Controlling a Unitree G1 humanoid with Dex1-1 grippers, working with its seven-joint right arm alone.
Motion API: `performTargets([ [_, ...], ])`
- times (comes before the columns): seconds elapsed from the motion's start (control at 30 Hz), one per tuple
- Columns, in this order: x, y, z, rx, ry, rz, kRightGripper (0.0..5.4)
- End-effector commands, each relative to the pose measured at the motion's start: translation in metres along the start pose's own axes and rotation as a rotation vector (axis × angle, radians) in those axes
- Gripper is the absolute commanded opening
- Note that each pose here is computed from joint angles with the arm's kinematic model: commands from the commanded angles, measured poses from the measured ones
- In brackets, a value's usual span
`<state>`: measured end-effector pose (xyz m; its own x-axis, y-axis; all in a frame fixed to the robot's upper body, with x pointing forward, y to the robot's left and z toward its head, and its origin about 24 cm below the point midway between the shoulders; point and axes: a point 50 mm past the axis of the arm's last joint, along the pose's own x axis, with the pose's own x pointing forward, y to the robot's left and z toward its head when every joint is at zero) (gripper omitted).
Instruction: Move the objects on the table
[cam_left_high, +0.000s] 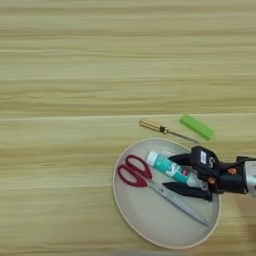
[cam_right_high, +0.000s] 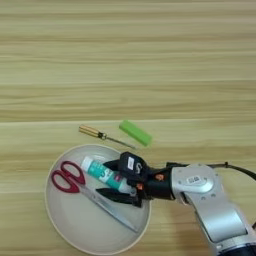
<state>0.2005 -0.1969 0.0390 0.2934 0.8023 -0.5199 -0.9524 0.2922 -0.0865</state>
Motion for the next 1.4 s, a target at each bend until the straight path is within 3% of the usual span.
performTargets([
  [0.03,-0.009,-0.011,0.007,-0.066,0.027,-0.057,2.32],
  [0.27,-0.009,-0.013,0.006,-0.065,0.028,-0.062,1.7],
  [0.63,-0.012,-0.017,0.012,-0.074,-0.006,-0.09,1.68],
  [1.13,-0.03,-0.032,0.049,-0.097,-0.291,-0.207,1.68],
  [1.4,-0.04,-0.059,0.062,-0.035,-0.397,-0.387,1.68],
])
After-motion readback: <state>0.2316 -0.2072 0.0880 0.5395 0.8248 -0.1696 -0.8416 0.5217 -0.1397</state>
